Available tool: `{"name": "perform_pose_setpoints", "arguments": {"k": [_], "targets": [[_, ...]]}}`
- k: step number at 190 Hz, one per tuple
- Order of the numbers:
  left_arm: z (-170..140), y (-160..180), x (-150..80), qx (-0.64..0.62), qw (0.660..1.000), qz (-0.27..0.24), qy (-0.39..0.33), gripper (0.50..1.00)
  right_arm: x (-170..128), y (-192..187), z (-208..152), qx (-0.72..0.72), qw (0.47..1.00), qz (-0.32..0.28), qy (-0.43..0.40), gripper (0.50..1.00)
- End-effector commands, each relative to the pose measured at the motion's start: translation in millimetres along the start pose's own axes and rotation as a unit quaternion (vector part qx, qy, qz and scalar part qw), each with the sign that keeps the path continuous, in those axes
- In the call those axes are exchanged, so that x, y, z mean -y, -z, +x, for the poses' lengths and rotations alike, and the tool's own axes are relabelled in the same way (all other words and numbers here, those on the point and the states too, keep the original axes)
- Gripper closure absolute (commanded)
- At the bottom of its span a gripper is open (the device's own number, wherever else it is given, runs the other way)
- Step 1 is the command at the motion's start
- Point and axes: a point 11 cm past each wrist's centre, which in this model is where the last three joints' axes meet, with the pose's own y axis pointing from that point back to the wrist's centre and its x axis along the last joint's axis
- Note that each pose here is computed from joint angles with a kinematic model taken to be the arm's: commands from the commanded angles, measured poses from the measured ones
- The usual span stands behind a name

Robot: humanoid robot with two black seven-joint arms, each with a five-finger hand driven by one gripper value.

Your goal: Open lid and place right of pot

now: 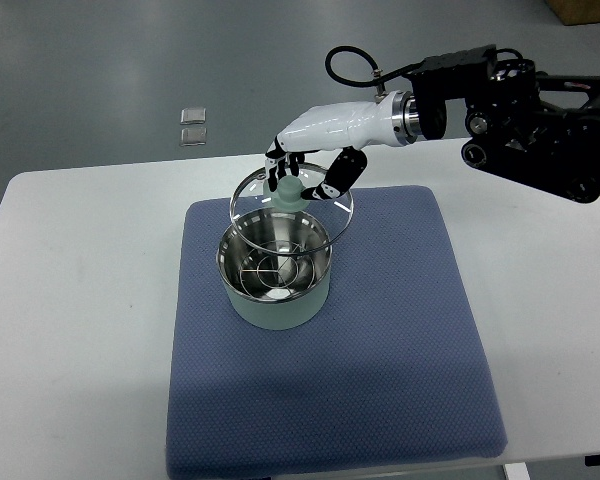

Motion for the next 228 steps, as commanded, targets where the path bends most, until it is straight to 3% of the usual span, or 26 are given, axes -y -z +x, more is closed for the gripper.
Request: {"name": "perform_pose_setpoints", "arguments": {"k": [1,96,145,177,228], "targets": [[0,0,0,0.0,1.0,0.0,-0.001,0.5,-18,-12,3,0.005,1.0,-0.016,-0.011,0.912],[-1,0,0,0.0,1.0,0.0,0.001,0.5,-84,-81,-67,0.069,0.991,-0.116,-0.007,0.91],[-2,0,0,0.0,1.0,0.0,0.003,0.5,-81,-88,-97,0.085,0.988,-0.127,-0.006,0.908],[-2,1,0,-0.001,1.0,0.001,0.002,0.5,-66,-93,-135,0.109,0.985,-0.134,0.001,0.908],[-2,1,0,-0.001,1.0,0.001,0.003,0.5,-53,-95,-161,0.124,0.982,-0.14,0.0,0.904]]}}
